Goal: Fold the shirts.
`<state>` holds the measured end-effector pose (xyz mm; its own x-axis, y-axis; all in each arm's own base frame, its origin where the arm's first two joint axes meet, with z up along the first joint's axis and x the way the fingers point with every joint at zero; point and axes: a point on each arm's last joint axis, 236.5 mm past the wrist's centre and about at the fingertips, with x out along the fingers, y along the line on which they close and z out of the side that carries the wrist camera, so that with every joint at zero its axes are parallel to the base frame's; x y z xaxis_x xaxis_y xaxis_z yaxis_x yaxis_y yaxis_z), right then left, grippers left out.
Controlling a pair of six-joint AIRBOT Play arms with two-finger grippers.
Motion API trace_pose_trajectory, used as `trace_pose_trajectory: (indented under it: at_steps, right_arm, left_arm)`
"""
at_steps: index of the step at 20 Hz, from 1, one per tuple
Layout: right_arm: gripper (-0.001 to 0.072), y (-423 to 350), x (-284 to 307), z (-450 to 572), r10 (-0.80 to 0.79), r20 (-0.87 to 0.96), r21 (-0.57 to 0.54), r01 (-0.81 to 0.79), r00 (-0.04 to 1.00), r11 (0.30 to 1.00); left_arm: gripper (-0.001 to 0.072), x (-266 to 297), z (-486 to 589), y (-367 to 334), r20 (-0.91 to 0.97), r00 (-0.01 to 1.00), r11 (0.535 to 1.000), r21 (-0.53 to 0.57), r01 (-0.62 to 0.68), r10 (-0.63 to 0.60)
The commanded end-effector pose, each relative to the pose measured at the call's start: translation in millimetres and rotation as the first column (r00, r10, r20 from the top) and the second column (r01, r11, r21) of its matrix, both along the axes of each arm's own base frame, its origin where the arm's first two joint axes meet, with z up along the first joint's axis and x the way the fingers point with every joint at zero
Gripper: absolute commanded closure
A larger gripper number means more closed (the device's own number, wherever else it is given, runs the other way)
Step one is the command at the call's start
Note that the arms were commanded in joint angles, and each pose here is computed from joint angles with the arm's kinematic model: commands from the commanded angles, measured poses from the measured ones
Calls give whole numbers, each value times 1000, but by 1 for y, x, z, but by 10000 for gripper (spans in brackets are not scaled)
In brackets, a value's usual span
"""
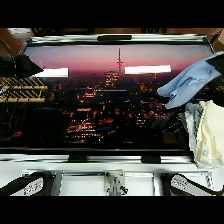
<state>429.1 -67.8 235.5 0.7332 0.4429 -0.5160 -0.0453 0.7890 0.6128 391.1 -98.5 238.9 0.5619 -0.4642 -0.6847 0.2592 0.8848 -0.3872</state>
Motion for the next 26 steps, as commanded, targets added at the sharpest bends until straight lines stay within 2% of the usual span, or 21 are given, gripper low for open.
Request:
trace_pose_trajectory:
  at_steps: [1,4,9,13,16,18,20,22,26]
  right_arm:
    - [642,-67,-28,-21,-142,-95,-120,130,985,984]
    - [641,-106,-56,-40,-229,-185,-197,193,956,961]
    - [641,-141,-71,-38,-351,-175,-266,300,920,916]
    - [642,-169,-64,-12,-482,-53,-303,446,875,842]
    - [642,-175,-45,15,-539,53,-198,537,841,820]
    - [642,-157,-36,18,-524,33,-89,525,851,847]
    - [642,-144,-37,13,-488,-5,-77,486,873,871]
    - [642,-139,-50,2,-470,-61,-125,461,880,879]
    - [641,-157,-112,-21,-536,-204,-385,436,820,813]
  left_arm:
    - [676,-3,3,-7,2,1000,999,-26,22,-22]
    - [676,-6,6,-16,17,998,998,-25,59,-58]
    - [676,-10,7,-33,28,994,994,-18,110,-109]
    - [676,-8,9,-33,46,993,993,-13,114,-113]
    - [676,-3,12,-33,67,993,995,-17,103,-101]
    - [676,3,17,-32,97,991,996,-21,89,-87]
    - [676,8,22,-31,124,990,997,-27,75,-71]
    - [676,9,23,-31,138,987,996,-13,87,-84]
    - [676,9,23,-31,138,987,996,-13,87,-84]
